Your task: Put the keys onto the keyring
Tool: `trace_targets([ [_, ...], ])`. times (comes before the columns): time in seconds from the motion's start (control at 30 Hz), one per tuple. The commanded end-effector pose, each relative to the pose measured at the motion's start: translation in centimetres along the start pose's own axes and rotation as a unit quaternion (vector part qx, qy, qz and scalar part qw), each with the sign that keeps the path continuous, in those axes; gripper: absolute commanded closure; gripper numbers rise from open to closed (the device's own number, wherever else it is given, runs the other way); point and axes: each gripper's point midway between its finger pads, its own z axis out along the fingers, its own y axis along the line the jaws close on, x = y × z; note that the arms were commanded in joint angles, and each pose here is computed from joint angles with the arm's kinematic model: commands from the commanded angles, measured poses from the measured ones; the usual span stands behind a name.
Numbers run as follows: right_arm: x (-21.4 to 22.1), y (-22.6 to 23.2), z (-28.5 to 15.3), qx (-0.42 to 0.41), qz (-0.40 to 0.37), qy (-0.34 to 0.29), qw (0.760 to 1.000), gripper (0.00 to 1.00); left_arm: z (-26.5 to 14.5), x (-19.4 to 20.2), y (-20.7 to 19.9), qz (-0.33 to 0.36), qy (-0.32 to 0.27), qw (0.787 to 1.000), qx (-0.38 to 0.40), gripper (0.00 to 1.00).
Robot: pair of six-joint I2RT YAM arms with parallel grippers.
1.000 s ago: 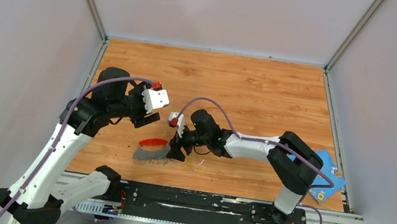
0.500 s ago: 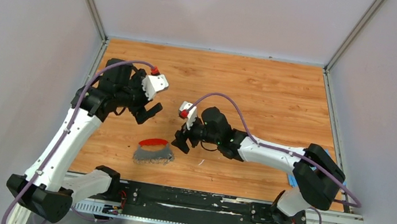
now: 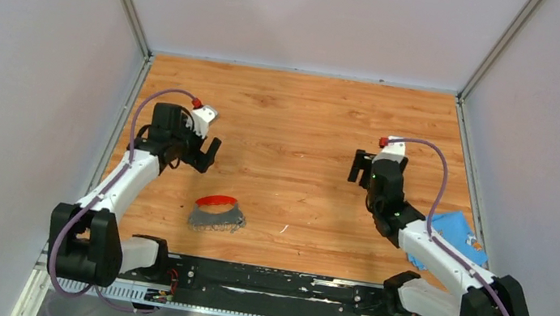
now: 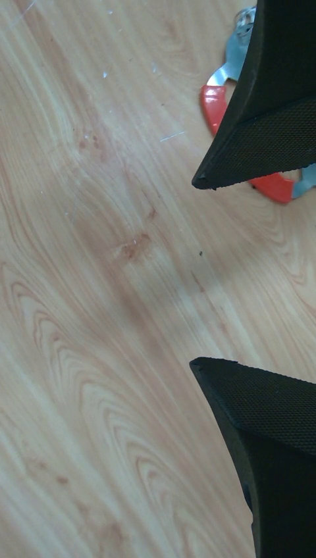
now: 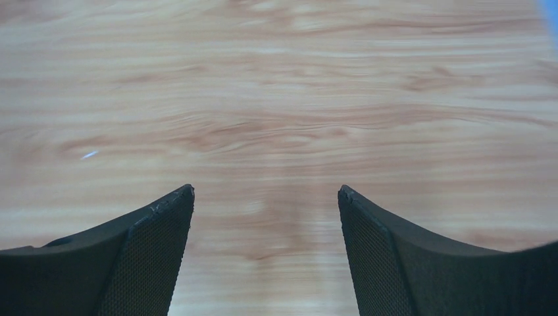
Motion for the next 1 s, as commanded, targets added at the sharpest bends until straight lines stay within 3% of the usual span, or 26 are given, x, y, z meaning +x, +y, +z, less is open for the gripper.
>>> trace_targets([
  [0.0,-1.3,-10.6,-2.3,0.244,-0.03,-0.067,0.967,0.16,2.5,-3.1,1.6,-0.013,-0.125,0.991,-0.04,0.0],
  [0.13,0.3,-14.5,-2.1,0.306,-0.026,-0.053,0.95,0.15,4.6,-1.3,2.1,-0.026,-0.12,0.991,-0.051,0.0],
  [0.37,4.0,-17.0,-0.4,0.308,-0.022,-0.018,0.951,0.15,4.5,-1.3,3.2,-0.042,-0.226,0.968,-0.102,0.0],
  [0.43,4.2,-17.4,0.0,0.302,-0.027,-0.023,0.953,0.15,3.7,-2.2,4.1,-0.05,-0.264,0.955,-0.124,0.0],
  [0.67,4.4,-18.0,1.4,0.266,-0.03,-0.038,0.963,0.14,1.9,0.2,3.1,-0.043,-0.333,0.928,-0.162,0.0],
  [0.7,4.5,-17.3,2.0,0.237,-0.039,-0.035,0.97,0.13,0.8,-0.1,2.5,-0.033,-0.371,0.913,-0.164,0.0],
  [0.73,4.7,-16.2,2.6,0.201,-0.056,-0.028,0.978,0.02,0.3,-0.2,2.5,-0.036,-0.389,0.905,-0.17,0.0],
  [0.8,4.9,-15.5,2.9,0.174,-0.081,-0.059,0.98,0.0,0.6,-0.3,2.9,-0.041,-0.379,0.908,-0.174,0.0],
  [0.83,4.8,-15.8,2.6,0.192,-0.081,-0.077,0.975,0.0,1.4,-0.2,3.1,-0.043,-0.352,0.92,-0.168,0.0],
  [0.9,5.3,-16.1,2.9,0.201,-0.069,-0.042,0.976,0.0,3.4,0.2,3.9,-0.067,-0.301,0.938,-0.158,0.0],
  [0.97,5.5,-16.1,2.9,0.195,-0.065,-0.031,0.978,0.0,2.9,-0.4,3.8,-0.061,-0.328,0.929,-0.16,0.0],
])
